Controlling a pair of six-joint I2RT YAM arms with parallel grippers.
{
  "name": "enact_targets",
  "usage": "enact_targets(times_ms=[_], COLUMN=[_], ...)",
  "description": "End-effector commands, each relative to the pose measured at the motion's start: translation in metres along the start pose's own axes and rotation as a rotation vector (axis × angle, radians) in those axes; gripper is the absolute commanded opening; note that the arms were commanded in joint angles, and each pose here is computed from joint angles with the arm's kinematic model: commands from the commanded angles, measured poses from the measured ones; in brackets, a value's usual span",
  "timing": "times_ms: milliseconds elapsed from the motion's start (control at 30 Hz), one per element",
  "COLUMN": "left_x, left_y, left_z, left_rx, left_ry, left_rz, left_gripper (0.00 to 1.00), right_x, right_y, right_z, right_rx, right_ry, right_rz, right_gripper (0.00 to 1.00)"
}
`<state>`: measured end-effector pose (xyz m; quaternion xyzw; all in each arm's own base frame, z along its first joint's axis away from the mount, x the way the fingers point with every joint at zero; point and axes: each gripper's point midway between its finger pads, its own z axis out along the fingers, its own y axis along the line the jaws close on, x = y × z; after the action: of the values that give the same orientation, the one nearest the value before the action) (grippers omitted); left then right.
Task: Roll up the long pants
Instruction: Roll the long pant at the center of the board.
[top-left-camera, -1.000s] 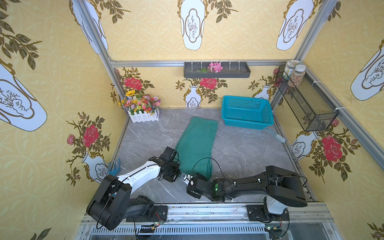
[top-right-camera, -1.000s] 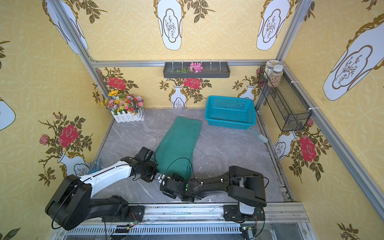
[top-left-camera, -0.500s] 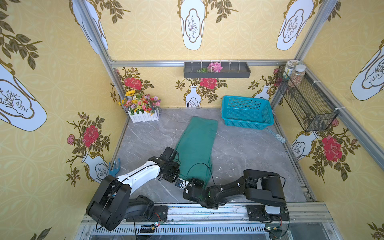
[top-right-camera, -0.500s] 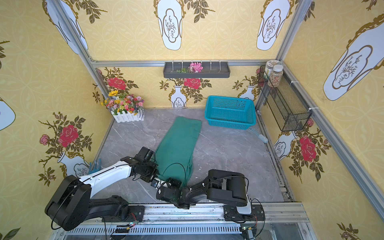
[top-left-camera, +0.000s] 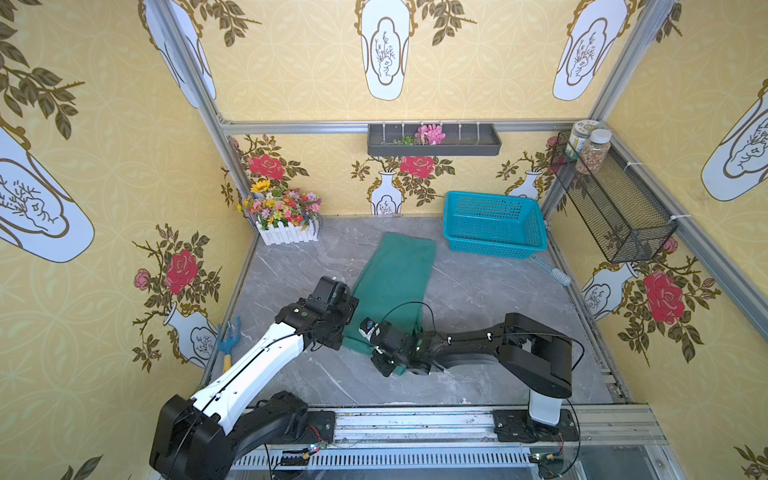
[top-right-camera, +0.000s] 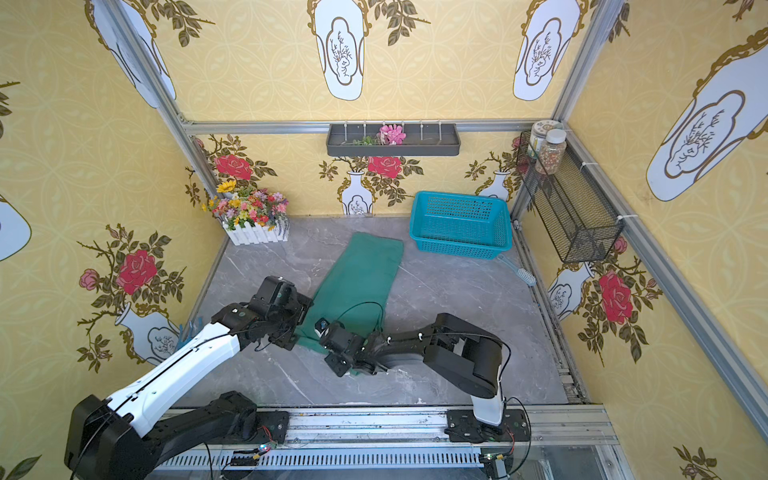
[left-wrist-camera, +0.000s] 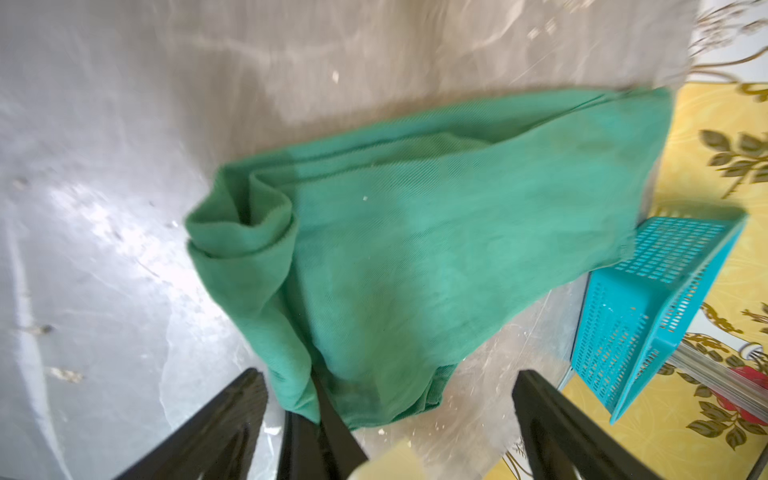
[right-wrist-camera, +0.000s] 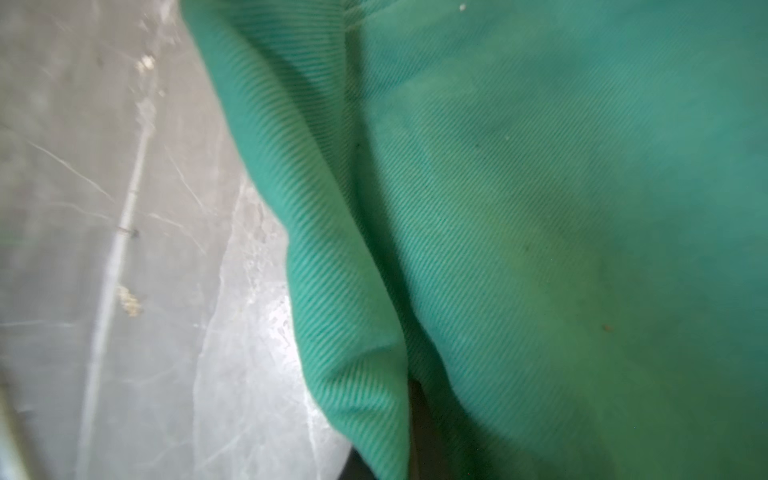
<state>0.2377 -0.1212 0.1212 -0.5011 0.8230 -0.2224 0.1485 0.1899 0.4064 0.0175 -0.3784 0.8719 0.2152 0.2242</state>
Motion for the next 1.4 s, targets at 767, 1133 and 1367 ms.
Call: enact_targets(times_ms=[767,1133,1367], left_x=[0.045,0.051,0.054], left_y=[0.051,0.069,0.064], left_z=[0.035,0.057,0.067], left_rx=[0.167,0.109,0.11], left_ry=[0.252,0.293,0.307], left_rz=[0.044,-0.028,-0.026], left_gripper=[0.59,0.7,0.73], right_x=[-0.026,-0.024,-0.02], right_y=[-0.002,-0.007,-0.01], right_z=[-0.008,-0.003,-0.002], right_rx=[-0.609,-0.611,-0.589], right_ry=[0.209,0.206,0.211], right_rz=[0.538,0.586,0.59], right_gripper=[0.0,0.0,0.0])
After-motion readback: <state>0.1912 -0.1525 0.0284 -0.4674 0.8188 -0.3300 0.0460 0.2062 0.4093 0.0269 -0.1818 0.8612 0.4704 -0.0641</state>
